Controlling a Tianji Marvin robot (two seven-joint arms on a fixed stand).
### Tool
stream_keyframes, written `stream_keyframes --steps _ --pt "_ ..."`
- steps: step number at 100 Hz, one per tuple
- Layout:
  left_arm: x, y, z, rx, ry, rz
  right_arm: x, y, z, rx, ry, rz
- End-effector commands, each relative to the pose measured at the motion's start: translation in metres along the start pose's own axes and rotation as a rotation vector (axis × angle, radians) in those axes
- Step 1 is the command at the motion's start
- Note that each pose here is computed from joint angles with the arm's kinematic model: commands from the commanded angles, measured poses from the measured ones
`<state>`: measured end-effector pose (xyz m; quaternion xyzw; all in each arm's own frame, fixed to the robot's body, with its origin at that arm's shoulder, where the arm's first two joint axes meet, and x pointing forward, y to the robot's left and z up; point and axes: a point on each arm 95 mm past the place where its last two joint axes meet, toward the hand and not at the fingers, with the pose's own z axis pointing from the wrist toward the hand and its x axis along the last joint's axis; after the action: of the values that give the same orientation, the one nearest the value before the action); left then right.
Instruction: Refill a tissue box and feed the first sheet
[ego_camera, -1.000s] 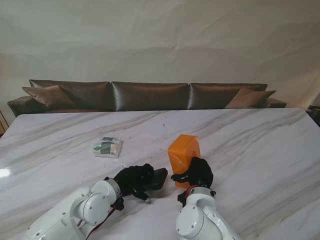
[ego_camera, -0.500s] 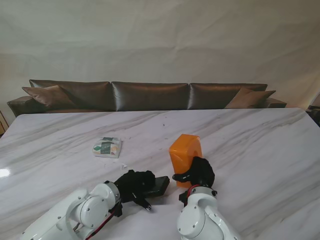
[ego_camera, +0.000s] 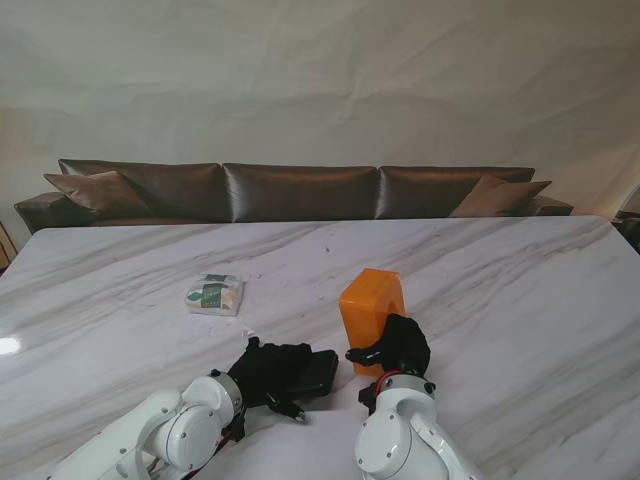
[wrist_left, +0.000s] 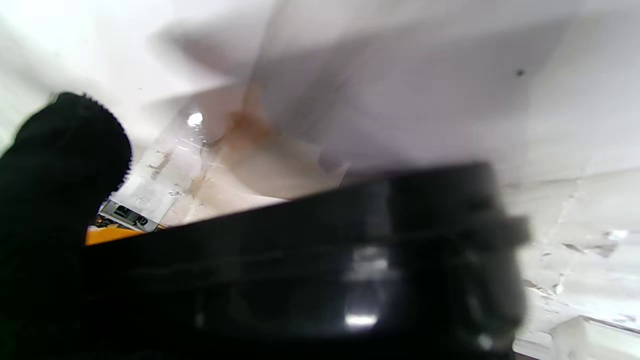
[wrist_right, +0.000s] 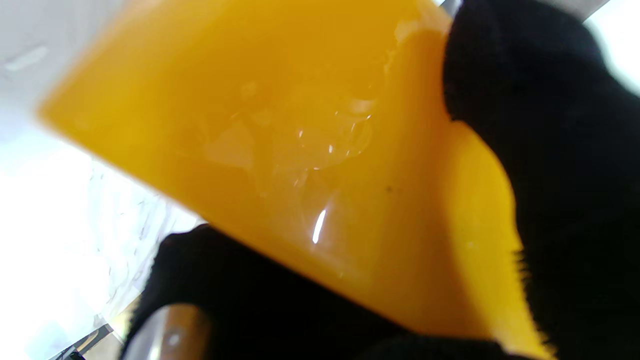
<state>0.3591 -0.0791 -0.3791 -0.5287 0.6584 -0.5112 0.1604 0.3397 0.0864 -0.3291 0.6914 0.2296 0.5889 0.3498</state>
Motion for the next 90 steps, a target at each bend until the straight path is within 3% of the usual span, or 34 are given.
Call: stream_keyframes --steps 1,48,65,90 --pt "-0.006 0.017 0.0 -0.047 -0.027 -0.007 0.0 -0.001 -0.002 0.013 0.002 0.005" --pt "-0.002 0.019 0.001 -0.05 -0.027 -0.017 -0.003 0.0 -0.001 0.015 -0.003 0.006" --pt "0.001 0.006 -0.006 0.022 -0.025 -0.038 0.003 0.0 0.002 0.019 0.006 0.034" --pt "0.013 -0.019 -0.019 0.215 0.036 -0.104 0.013 -0.001 0.01 0.054 0.006 0.128"
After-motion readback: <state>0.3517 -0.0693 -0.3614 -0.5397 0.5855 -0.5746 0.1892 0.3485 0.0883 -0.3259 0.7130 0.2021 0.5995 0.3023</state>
